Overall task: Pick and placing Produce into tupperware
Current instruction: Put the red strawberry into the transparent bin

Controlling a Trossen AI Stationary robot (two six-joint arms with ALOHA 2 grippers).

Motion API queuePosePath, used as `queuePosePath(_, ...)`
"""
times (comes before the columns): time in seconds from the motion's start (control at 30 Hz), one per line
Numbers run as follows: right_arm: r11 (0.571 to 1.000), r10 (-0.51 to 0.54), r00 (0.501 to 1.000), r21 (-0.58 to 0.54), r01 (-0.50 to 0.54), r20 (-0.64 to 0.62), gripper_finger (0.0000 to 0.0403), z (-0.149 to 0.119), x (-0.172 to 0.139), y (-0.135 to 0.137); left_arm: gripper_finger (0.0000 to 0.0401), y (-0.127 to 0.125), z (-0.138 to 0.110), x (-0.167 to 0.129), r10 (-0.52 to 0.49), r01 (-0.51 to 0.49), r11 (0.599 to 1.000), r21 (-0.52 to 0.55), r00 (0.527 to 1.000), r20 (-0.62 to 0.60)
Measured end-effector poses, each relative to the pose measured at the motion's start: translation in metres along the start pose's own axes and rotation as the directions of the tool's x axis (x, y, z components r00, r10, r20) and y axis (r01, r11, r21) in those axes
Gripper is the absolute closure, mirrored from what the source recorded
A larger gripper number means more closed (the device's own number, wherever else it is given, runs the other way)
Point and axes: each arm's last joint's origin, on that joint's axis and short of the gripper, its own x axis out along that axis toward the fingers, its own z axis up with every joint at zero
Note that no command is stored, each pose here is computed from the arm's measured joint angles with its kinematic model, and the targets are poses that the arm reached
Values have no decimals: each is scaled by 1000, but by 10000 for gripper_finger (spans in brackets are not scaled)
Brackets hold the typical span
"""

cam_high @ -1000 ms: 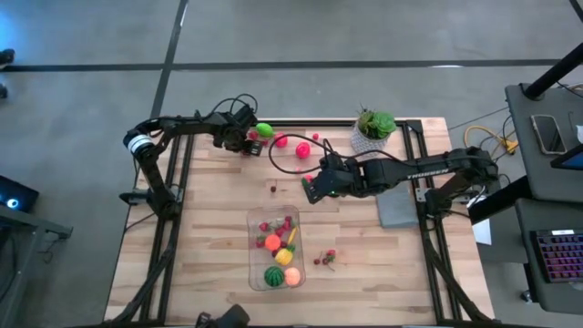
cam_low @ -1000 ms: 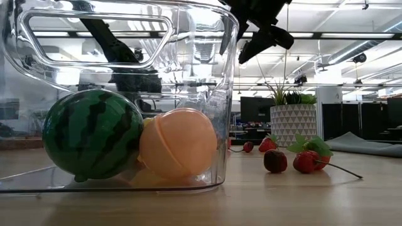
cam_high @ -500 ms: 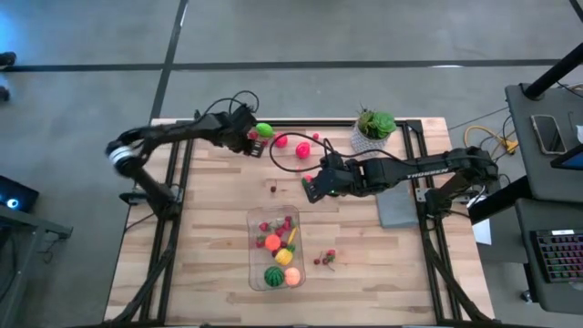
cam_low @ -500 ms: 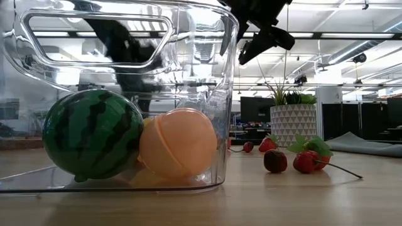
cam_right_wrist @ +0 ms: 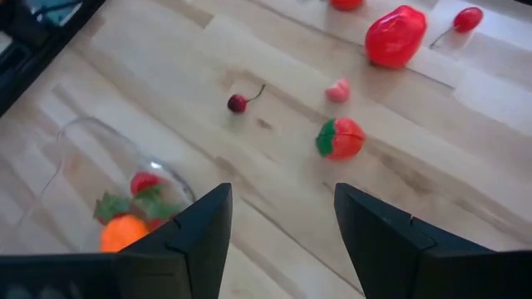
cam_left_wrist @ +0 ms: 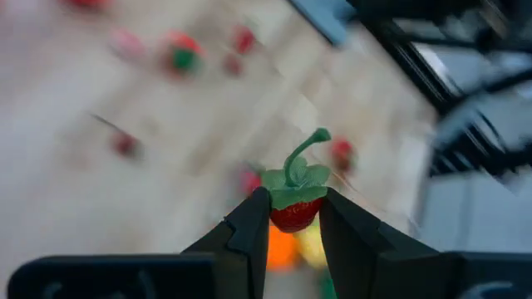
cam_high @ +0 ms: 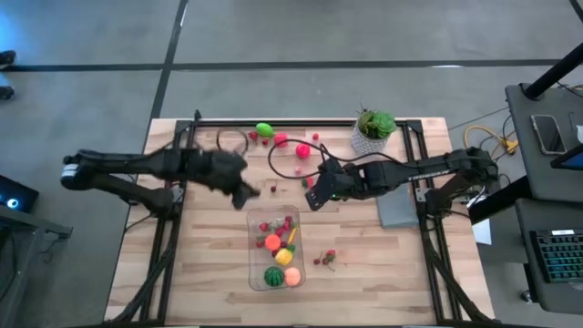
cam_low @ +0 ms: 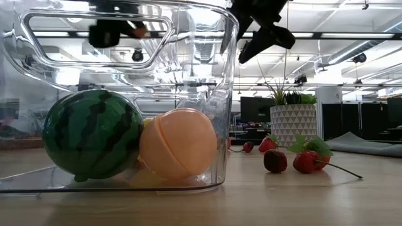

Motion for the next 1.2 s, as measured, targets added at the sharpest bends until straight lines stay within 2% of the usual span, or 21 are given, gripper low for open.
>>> queuePosePath(0.07, 1000, 8, 1000, -23, -8, -5, 197, -3, -1, 2, 325, -12, -13, 7, -25, 25, 1000, -11, 998, -56)
queuePosePath(0.13, 999, 14, 1000, -34, -14, -7, 197, -5, -3, 4, 325, -20, -23, 19, -2, 1, 1000, -19, 996, -87)
queuePosePath(0.23, 999, 24, 1000, -43, -24, -11, 197, -8, -5, 6, 312, -25, -35, 43, 139, -147, 983, -109, 987, -75)
queuePosePath(0.3, 998, 32, 999, -47, -32, -17, 197, -11, -6, 8, 290, -24, -43, 59, 195, -209, 968, -137, 974, -111)
queuePosePath(0.37, 998, 40, 999, -52, -41, -26, 197, -13, -7, 10, 260, -25, -49, 72, 211, -231, 965, -125, 965, -157)
queuePosePath(0.53, 997, 42, 999, -62, -44, -34, 197, -17, -9, 11, 176, -30, -53, 83, 200, -232, 967, -110, 949, -242)
queuePosePath(0.67, 999, 22, 999, -29, -24, -44, 197, -15, -8, 8, 128, -37, -46, 71, 173, -195, 977, -87, 961, -217)
queuePosePath(0.77, 998, -55, 987, 8, 57, -153, 197, -10, -2, -9, 109, -42, -36, 48, 146, -155, 985, -70, 982, -121)
queuePosePath(0.9, 982, -186, 925, -36, 184, -332, 197, -9, 20, -39, 102, -41, -26, 11, 116, -112, 991, -75, 992, 41)
queuePosePath(1.03, 980, -199, 884, -97, 175, -423, 197, -15, 43, -53, 101, -37, -22, -17, 75, -69, 996, -50, 989, 126)
queuePosePath(1.2, 973, -222, 831, -56, 225, -510, 197, -18, 80, -72, 101, -34, -20, -39, 38, -34, 999, -26, 981, 189)
